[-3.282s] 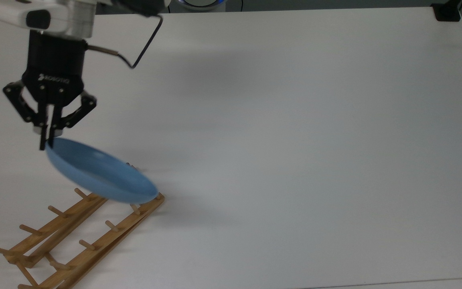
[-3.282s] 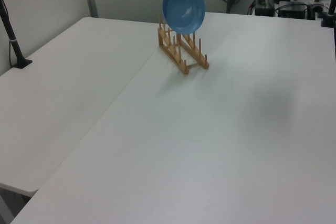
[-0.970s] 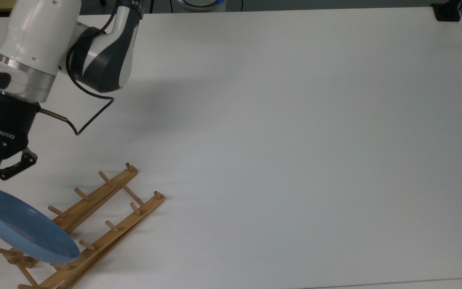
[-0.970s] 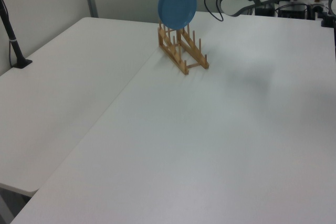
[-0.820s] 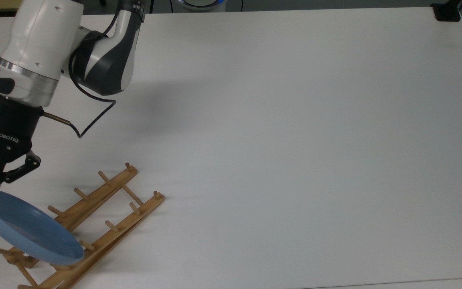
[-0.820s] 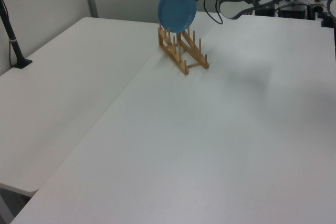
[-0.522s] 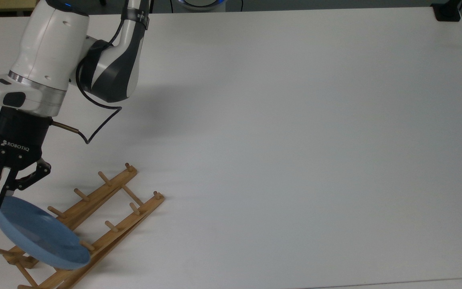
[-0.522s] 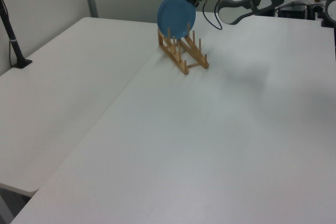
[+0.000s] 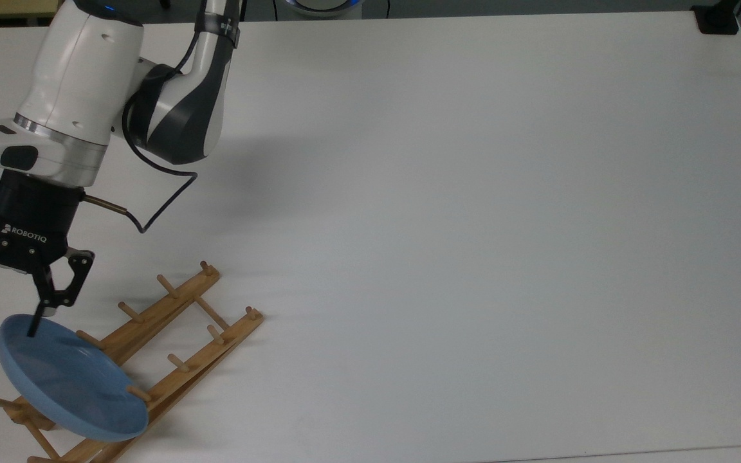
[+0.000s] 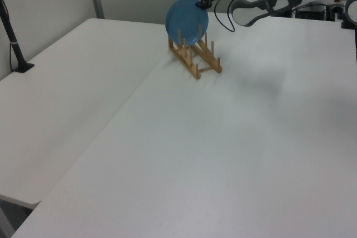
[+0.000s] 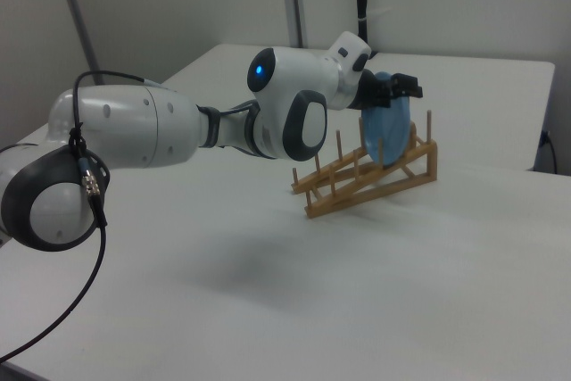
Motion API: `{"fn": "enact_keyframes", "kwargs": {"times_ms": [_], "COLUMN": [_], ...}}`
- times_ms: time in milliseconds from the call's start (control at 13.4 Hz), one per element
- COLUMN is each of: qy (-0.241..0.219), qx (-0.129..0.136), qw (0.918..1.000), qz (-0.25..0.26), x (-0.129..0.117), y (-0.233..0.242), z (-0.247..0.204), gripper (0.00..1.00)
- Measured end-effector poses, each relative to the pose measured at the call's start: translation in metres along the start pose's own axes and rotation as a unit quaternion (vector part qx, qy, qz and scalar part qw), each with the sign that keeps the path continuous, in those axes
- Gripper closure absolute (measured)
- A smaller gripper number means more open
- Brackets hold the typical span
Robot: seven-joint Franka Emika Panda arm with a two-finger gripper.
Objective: Place plate in plate rack
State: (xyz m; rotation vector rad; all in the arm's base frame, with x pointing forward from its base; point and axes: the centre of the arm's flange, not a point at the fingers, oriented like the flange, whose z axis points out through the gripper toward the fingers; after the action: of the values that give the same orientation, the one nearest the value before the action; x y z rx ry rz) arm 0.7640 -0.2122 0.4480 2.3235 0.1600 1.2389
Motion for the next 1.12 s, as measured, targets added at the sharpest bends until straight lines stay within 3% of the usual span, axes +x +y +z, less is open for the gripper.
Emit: {"fn": "enact_keyframes", "kwargs": {"times_ms": [149,298,522,671,895,1119], "qy": [0.005,0.016,0.031,0.014,-0.122,-0.275], "qx": [0.006,0.02,0.046,0.09,0.148,0.179], "qw": [0.9998,0.9984,0.9891,0.9782,0.9522,0.9172], "qz": [0.017,0.05,0.137,0.187,0.238,0.227], "x": [0.008,0.025,0.054,0.06,0.052,0.052], "y": [-0.01,-0.031,-0.044,-0.076,-0.132,-0.176], "z": [-0.004,-0.015,-0.047,-0.072,-0.102,-0.146], "gripper": [0.01,0.0,0.0,0.0,0.0,0.0]}}
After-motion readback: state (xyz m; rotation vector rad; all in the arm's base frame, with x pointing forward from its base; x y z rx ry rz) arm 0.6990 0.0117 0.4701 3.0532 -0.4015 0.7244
